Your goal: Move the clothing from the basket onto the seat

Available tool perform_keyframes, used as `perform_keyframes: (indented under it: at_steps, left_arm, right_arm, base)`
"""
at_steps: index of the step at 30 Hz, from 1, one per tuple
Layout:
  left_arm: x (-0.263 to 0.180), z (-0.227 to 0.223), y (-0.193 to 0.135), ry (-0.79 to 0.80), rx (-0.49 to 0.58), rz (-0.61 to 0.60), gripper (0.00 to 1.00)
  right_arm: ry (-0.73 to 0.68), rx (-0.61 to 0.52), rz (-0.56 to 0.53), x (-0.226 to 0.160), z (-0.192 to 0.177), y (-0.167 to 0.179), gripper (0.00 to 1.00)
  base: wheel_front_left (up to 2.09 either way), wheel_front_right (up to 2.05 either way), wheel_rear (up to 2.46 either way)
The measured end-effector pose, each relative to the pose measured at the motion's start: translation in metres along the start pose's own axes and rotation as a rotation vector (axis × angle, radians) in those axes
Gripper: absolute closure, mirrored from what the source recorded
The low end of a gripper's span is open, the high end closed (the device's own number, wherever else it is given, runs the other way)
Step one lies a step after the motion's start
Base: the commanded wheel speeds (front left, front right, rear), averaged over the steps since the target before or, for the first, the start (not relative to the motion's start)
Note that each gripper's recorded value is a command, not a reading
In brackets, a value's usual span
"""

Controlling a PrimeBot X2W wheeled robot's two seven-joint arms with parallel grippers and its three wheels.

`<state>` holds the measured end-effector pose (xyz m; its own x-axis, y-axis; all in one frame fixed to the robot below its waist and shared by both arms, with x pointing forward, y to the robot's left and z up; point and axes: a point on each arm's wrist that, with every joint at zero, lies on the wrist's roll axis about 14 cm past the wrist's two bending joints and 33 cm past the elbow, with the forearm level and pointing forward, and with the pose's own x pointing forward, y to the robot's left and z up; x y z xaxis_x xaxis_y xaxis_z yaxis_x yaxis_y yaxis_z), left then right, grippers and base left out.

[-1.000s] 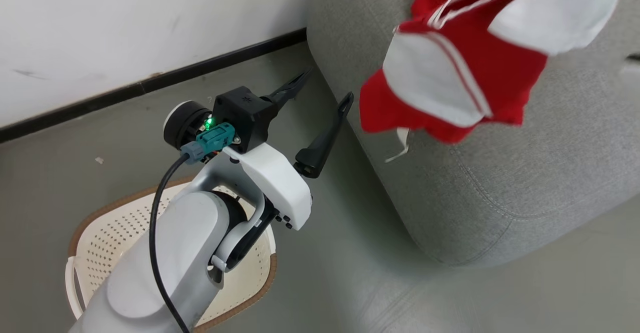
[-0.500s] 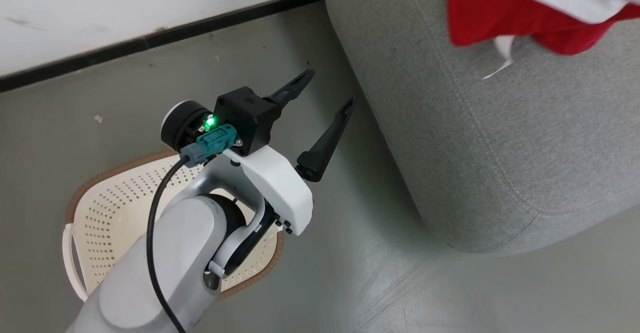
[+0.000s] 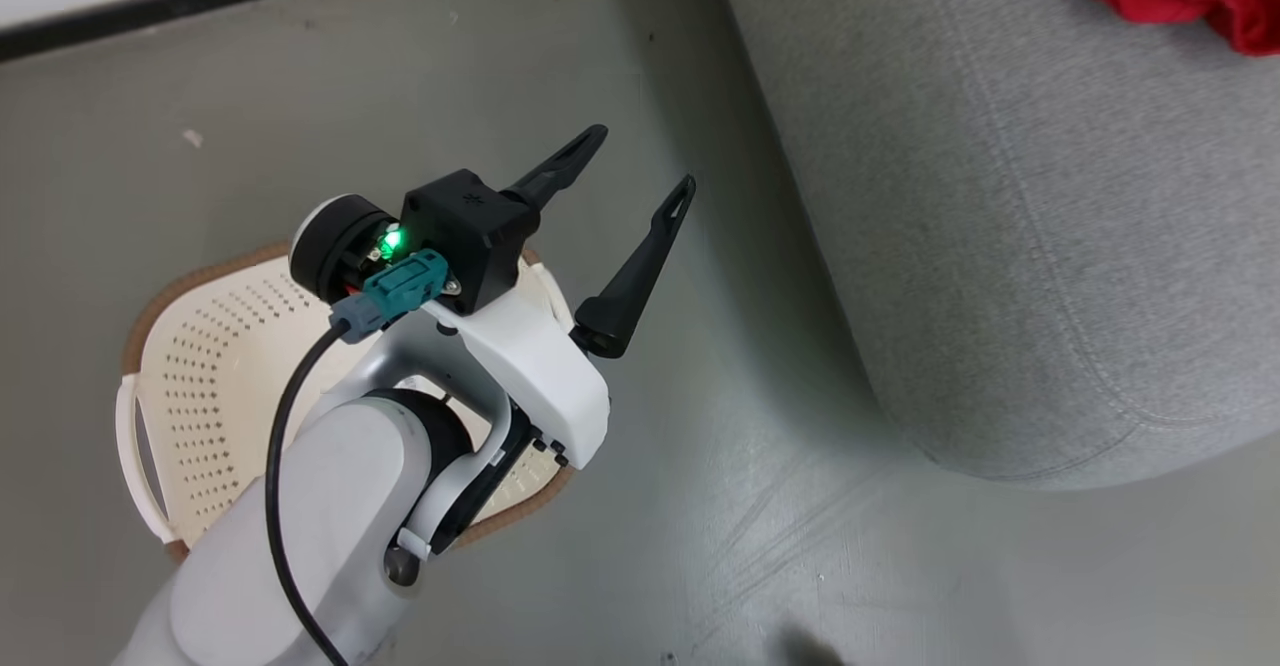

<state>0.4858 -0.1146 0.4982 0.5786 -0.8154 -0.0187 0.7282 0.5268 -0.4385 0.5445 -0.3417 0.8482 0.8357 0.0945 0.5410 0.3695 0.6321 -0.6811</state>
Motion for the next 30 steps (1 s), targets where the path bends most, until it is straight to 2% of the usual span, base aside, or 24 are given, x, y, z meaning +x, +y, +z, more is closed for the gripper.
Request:
perform_keyframes:
  at_steps: [4,5,15,19,25,30]
  left_arm:
    - [-0.001,-0.009,0.011,0.012,-0.024,0.017,0.0]
    - [-0.001,-0.009,0.011,0.012,-0.024,0.017,0.0]
    - [-0.004,-0.034,0.038,0.054,-0.06,0.053,0.0]
    - [-0.003,-0.043,0.046,0.066,-0.068,0.062,0.0]
    - [-0.003,-0.052,0.056,0.076,-0.063,0.068,0.0]
    - [-0.002,-0.058,0.064,0.083,-0.055,0.07,0.0]
  right_arm:
    - [0.136,-0.004,0.052,-0.008,-0.054,0.03,1.0]
    - [0.136,-0.004,0.052,-0.008,-0.054,0.03,1.0]
    - [0.363,0.082,0.104,-0.031,-0.144,0.092,1.0]
    - [0.432,0.115,0.138,-0.043,-0.17,0.122,1.0]
    - [0.574,0.228,0.175,-0.077,-0.21,0.173,1.0]
    - [0.651,0.255,0.177,-0.099,-0.232,0.188,1.0]
  base:
    - [0.0,0.0,0.0]
    - [0.0,0.0,0.0]
    - [0.0,0.0,0.0]
    - [0.0,0.0,0.0]
    - [0.0,0.0,0.0]
    - [0.0,0.0,0.0]
